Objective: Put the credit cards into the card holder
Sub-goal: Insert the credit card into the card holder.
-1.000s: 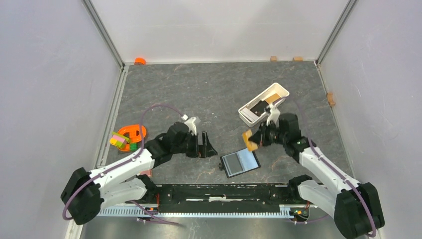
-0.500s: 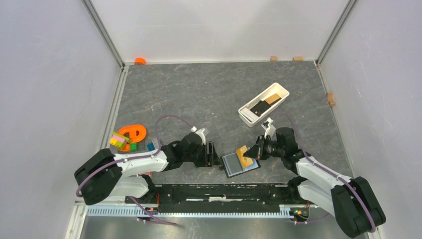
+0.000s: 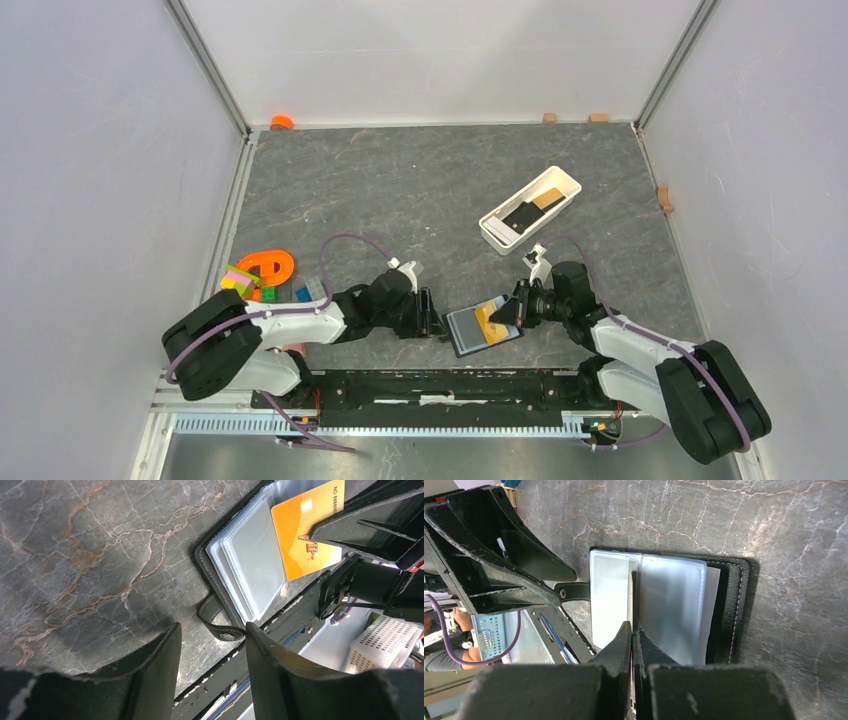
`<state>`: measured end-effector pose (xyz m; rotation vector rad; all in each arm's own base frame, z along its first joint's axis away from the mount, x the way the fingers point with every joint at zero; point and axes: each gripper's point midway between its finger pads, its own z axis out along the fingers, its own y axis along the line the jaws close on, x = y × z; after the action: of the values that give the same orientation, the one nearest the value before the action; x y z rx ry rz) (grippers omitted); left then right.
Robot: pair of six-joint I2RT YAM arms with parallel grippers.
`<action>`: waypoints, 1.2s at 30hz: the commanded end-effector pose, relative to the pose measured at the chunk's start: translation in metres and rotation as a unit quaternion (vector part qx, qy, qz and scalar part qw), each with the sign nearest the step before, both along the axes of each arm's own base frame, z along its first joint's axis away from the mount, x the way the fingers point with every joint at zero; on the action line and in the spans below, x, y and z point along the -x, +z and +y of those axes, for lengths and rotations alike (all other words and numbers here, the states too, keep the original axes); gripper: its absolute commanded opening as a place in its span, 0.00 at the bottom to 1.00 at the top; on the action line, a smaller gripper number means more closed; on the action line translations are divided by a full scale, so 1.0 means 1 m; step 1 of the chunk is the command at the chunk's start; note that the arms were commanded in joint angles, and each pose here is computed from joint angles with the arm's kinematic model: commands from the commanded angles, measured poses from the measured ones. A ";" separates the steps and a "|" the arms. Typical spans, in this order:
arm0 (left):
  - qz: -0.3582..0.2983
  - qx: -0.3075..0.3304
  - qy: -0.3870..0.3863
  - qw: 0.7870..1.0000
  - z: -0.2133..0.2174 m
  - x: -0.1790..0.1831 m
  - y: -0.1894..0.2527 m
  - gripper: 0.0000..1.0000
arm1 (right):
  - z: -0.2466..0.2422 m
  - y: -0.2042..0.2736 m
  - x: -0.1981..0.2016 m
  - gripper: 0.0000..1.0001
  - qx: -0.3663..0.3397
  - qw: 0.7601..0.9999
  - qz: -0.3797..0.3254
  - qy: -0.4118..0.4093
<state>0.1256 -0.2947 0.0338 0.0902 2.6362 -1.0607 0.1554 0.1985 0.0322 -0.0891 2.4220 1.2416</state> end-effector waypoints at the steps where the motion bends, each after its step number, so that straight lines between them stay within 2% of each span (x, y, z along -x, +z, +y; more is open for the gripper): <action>1: -0.002 0.019 0.005 1.000 -0.011 -0.004 0.007 0.56 | 0.002 -0.002 0.001 0.00 -0.009 1.000 -0.010 0.005; 22: 0.014 -0.004 0.006 1.000 -0.010 -0.002 -0.014 0.10 | 0.004 -0.019 0.002 0.00 0.003 1.000 -0.010 0.011; 29: 0.017 -0.009 0.008 1.000 -0.010 -0.003 -0.017 0.02 | 0.002 -0.026 -0.001 0.00 0.025 0.999 -0.018 0.016; 36: 0.018 -0.009 0.007 1.000 -0.010 -0.003 -0.017 0.02 | 0.001 -0.033 0.003 0.00 0.031 0.999 -0.025 0.020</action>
<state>0.1261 -0.2995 0.0178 0.0769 2.6697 -1.0431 0.1595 0.2083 0.0205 -0.1531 2.3777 1.2672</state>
